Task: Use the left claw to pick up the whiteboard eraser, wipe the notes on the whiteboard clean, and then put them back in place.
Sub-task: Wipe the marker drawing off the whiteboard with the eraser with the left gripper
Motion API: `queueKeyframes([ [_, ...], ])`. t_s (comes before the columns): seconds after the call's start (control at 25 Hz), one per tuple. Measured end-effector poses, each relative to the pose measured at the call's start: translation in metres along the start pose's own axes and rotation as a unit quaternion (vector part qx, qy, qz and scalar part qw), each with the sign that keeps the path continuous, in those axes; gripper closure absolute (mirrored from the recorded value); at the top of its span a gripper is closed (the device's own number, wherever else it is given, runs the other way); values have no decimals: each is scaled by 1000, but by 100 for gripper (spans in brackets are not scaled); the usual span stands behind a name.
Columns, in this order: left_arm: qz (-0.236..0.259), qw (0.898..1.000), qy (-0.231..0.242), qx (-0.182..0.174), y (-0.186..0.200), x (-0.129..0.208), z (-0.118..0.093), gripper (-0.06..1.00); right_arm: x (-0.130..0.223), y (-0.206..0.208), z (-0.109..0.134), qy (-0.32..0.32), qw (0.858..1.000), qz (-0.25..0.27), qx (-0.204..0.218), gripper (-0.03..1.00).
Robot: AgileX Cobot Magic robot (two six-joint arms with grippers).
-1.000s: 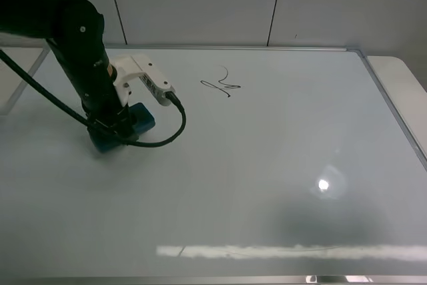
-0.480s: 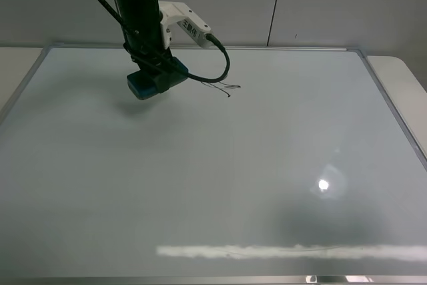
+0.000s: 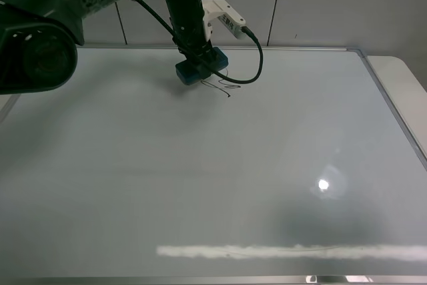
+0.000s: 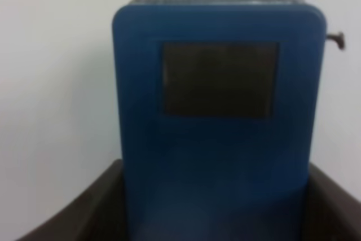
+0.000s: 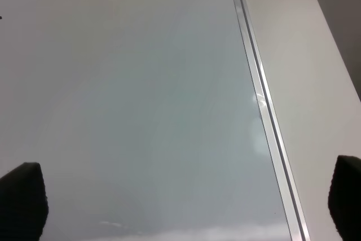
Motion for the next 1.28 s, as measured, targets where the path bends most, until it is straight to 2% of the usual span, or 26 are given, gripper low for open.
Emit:
queueKeyframes([
  [0.2, 20, 1000, -5, 10, -43, 6, -3, 39, 0, 0, 0, 0, 1000, 0, 0, -3],
  [0.48, 22, 1000, -20, 7, -46, 1, -14, 39, 0, 0, 0, 0, 1000, 0, 0, -3],
  [0.96, 13, 996, -79, 34, -48, -31, -104, 39, 0, 0, 0, 0, 1000, 0, 0, -3],
  [1.08, 11, 996, -84, 39, -48, -32, -109, 39, 0, 0, 0, 0, 1000, 0, 0, -3],
  [1.28, 8, 996, -71, 54, -52, -27, -95, 39, 0, 0, 0, 0, 1000, 0, 0, -3],
])
Point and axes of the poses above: a point on each arm's last joint axis where the gripper is mounted, y pointing back along that axis away from the gripper, z along the wrist's bending axis when the last joint is at zero, x = y × z, the point moved 4 cm from there along -y, pointing out along that axis toward the gripper, and after that the axes turned 3 degrees about y, right-handed, at the moved point
